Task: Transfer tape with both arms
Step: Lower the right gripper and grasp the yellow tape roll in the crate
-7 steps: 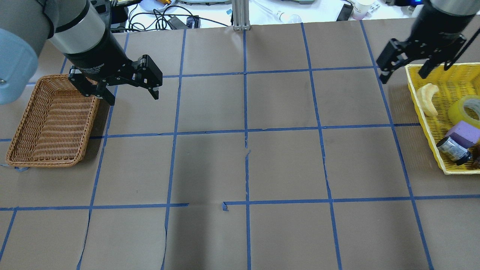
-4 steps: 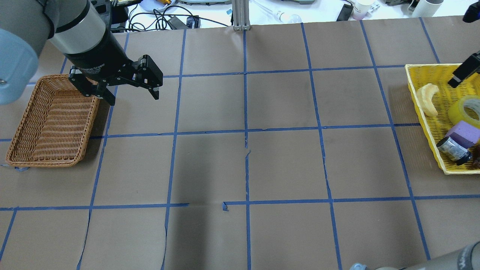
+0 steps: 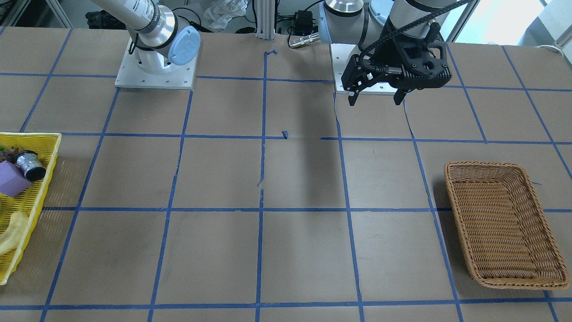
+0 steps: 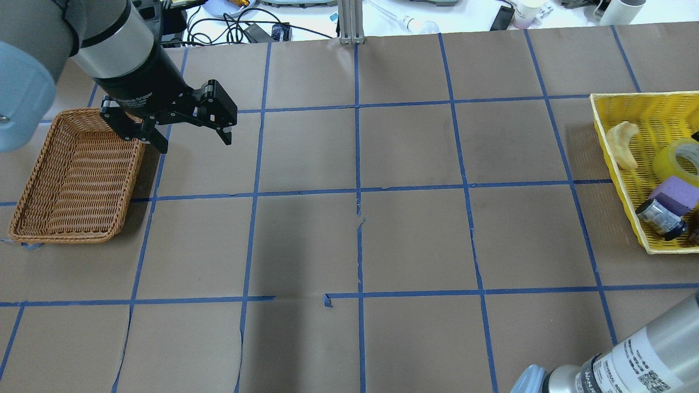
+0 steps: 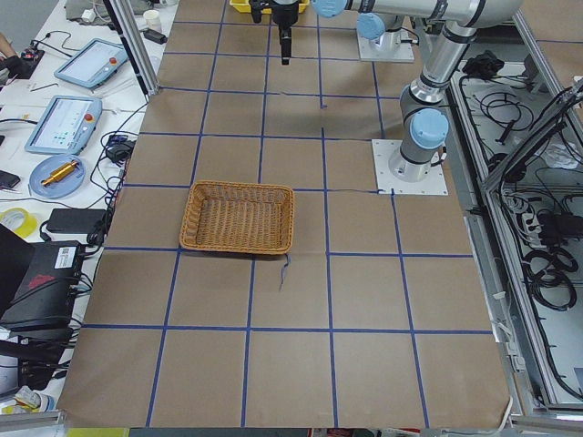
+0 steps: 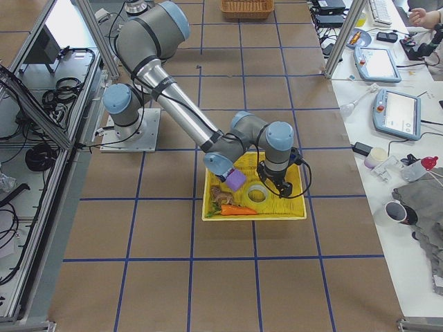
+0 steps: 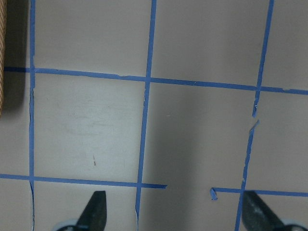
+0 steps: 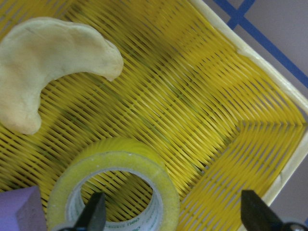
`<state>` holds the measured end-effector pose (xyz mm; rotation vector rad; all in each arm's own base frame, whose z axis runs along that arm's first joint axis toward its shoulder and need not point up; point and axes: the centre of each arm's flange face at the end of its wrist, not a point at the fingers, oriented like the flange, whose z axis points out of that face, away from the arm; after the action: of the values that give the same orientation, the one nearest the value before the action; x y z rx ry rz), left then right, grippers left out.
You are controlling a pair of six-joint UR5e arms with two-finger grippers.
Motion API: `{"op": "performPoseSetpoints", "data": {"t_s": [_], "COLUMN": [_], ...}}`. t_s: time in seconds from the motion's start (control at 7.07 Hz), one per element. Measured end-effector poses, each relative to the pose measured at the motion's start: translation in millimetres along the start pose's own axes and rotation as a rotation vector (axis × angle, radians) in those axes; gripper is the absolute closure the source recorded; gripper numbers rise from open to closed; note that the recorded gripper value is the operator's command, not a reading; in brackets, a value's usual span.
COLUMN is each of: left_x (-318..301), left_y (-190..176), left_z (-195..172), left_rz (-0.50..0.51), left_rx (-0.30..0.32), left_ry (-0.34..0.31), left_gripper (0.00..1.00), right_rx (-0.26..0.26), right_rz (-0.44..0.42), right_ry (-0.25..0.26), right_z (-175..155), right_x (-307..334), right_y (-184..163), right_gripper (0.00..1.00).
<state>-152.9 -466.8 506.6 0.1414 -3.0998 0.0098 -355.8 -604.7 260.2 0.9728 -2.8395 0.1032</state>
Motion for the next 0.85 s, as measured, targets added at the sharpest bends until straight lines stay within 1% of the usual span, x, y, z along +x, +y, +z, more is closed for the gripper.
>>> {"op": "performPoseSetpoints", "data": {"t_s": [0.14,0.28,0.42,0.57,0.71,0.85], "left_x": [0.0,-0.1,-0.8,-1.3,-1.7,-2.0], "left_y": [0.0,-0.1,-0.2,0.0,0.3,0.7], "left_z": [0.3,0.9,1.5,2.0,2.6,2.9], "left_rz": [0.0,0.0,-0.002,-0.002,-0.003,-0.003], "left_rx": [-0.001,-0.001,-0.002,-0.003,-0.004,-0.005], "left_ry": [0.0,0.0,-0.001,-0.001,-0.003,-0.004], "left_gripper": [0.0,0.0,0.0,0.0,0.0,0.0], "right_rx": [-0.005,-0.017,-0.03,-0.039,-0.042,-0.043], "right_rz": [0.008,0.011,0.009,0.007,0.007,0.007], "right_ry": [-0.004,-0.008,-0.015,-0.027,-0.039,-0.045], "right_z": [20.8,30.8,37.9,45.9,52.2,53.9], "right_x": [4.6,6.1,6.0,5.2,4.1,3.2], "right_y": [7.4,13.2,16.7,18.2,18.8,18.9], "right_gripper": [0.0,0.13,0.65,0.91,1.0,1.0]}}
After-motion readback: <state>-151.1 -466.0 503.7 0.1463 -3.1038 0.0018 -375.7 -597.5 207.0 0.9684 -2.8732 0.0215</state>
